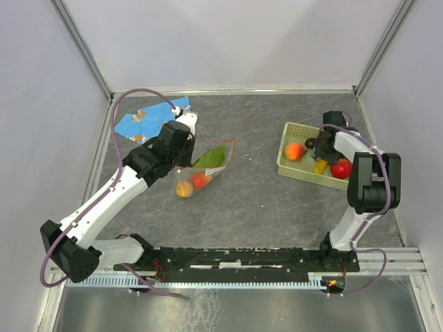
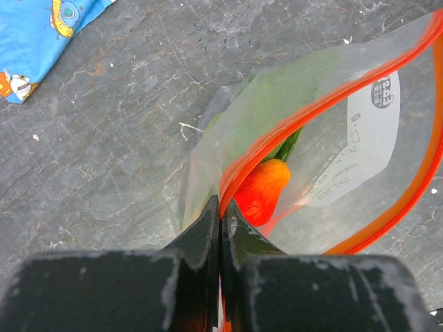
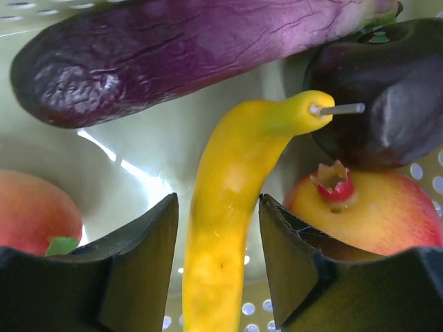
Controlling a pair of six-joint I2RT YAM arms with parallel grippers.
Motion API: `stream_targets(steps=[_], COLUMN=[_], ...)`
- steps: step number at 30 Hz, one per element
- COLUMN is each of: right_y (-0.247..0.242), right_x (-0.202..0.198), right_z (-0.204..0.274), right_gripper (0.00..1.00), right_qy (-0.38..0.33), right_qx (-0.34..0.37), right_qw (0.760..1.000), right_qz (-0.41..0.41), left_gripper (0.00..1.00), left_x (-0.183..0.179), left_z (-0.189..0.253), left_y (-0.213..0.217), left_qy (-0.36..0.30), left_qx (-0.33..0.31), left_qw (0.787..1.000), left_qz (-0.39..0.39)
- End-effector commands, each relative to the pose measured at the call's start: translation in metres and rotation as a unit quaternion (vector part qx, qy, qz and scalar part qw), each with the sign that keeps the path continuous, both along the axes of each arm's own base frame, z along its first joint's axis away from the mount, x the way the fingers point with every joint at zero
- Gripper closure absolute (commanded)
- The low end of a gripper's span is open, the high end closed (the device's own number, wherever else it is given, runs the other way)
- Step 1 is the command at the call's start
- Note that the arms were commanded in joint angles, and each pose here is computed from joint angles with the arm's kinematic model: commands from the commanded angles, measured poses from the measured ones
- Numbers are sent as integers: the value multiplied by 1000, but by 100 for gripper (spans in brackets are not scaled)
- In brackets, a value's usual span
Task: Place the food in the zip-top bag and seal the zipper
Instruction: Pick up the fake fruit from the bin.
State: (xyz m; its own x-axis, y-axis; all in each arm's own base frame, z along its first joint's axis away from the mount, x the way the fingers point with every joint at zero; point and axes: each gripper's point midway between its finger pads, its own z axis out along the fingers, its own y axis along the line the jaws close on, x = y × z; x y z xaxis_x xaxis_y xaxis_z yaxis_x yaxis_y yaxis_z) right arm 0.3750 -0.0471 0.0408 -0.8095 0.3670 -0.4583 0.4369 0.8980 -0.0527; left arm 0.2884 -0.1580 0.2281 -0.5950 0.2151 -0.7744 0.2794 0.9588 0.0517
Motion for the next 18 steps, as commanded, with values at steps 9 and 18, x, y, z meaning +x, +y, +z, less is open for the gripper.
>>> stream_targets(steps=[9, 18], right_y=[-8, -6], right_x=[27, 21], right_z=[-7, -2], right_gripper=[41, 62], right_qy=[-32, -34], right_qx=[-2, 5], right_qw=[999, 999], right_qz=[-17, -11], left_gripper=[97, 97], left_x=[6, 6], left_z=[13, 13], left_y=[-2, -4], left_qy=[-26, -26], left_qx=[-7, -11], left_qw=[1000, 999], left_qz=[-14, -17])
